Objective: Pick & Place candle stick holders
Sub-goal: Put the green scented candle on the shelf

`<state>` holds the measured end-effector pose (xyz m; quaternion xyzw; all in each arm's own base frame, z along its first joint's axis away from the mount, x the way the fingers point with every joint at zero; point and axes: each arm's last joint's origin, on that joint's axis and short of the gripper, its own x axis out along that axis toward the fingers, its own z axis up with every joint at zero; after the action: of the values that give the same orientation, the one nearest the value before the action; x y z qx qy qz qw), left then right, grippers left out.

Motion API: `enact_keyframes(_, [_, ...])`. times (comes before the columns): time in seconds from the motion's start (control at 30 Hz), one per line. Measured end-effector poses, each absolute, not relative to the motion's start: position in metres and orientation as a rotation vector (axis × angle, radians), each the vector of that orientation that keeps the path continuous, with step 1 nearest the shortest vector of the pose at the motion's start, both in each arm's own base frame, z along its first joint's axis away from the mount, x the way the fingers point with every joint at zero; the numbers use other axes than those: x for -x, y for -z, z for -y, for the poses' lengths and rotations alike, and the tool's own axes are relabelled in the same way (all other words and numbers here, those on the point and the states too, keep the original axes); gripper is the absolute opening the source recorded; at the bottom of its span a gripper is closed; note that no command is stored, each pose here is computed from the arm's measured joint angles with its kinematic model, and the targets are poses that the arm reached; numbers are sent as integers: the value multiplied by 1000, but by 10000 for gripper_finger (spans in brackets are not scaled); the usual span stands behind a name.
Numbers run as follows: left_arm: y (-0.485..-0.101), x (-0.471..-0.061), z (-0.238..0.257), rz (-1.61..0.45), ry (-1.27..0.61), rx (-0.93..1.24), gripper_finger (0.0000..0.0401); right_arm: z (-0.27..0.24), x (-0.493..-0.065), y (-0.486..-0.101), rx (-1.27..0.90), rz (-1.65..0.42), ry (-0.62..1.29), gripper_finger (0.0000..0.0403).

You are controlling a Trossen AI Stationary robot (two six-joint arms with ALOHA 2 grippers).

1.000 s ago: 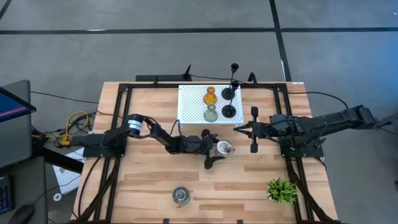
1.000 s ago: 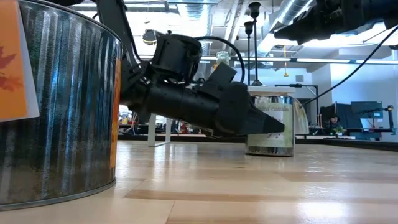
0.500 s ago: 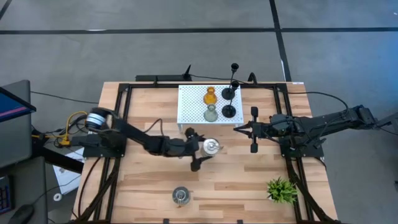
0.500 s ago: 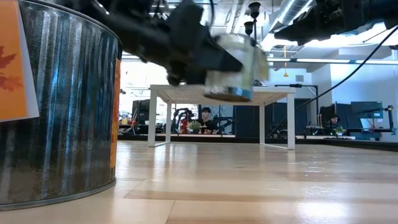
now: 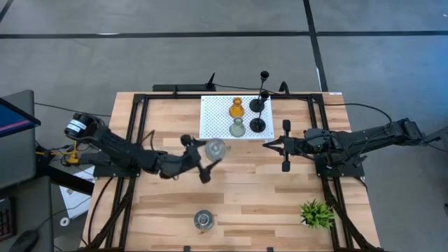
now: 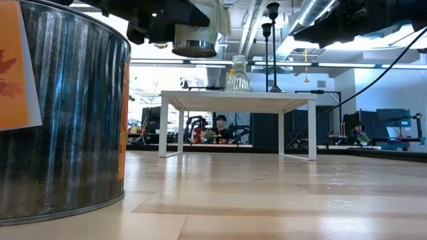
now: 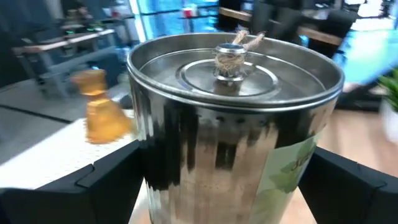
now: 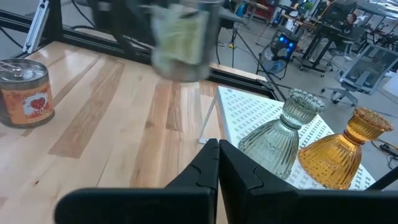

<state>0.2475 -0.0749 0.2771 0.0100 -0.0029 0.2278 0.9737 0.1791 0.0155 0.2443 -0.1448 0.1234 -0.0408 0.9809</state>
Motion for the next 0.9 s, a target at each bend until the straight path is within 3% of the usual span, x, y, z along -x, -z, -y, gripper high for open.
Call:
enact_keyframes(0.33, [-285, -251, 16, 37, -680, 7, 369, -16, -179, -245, 304, -238, 82, 0])
enact_keyframes(0.9, [-266, -264, -59, 59, -754, 186, 365, -15, -180, -248, 323, -213, 85, 0])
